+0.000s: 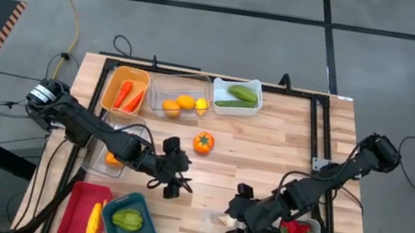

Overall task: Sort produce into baskets
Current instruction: Put the orange tomato into the gray bin

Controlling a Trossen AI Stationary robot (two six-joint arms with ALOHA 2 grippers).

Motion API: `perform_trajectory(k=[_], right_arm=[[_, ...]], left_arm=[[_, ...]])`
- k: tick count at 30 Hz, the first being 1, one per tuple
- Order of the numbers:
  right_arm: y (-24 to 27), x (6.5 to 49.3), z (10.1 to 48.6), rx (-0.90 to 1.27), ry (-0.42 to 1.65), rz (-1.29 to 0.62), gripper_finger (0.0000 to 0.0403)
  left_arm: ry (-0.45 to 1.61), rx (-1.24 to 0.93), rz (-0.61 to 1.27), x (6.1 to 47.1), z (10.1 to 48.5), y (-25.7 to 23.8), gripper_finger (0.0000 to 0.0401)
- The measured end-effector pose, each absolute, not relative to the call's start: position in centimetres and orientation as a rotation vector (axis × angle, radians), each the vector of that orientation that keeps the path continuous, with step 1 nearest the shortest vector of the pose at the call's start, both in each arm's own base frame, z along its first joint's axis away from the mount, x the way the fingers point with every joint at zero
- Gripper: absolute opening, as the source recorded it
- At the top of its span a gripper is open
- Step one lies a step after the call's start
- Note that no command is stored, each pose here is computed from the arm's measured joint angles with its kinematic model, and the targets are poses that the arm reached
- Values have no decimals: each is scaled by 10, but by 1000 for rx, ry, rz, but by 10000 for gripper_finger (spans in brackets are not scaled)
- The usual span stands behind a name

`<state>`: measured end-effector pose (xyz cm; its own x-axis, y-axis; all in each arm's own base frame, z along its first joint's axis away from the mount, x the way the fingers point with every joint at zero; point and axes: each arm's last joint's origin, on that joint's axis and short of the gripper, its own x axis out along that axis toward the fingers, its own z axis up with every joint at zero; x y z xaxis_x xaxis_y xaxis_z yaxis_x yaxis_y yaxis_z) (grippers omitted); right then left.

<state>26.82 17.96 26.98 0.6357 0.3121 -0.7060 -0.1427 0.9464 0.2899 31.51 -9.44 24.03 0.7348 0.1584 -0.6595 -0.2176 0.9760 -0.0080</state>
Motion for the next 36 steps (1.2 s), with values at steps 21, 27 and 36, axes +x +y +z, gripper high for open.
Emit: perform_trajectory(k=[21,27,36], right_arm=[[179,268,269,213,850,260,314],[179,268,269,213,850,260,314],[177,269,270,227,851,248,314]], left_arm=[[771,-72,205,317,234,-86,397],[776,-52,198,317,234,-85,399],[762,-104,211,317,235,-86,399]])
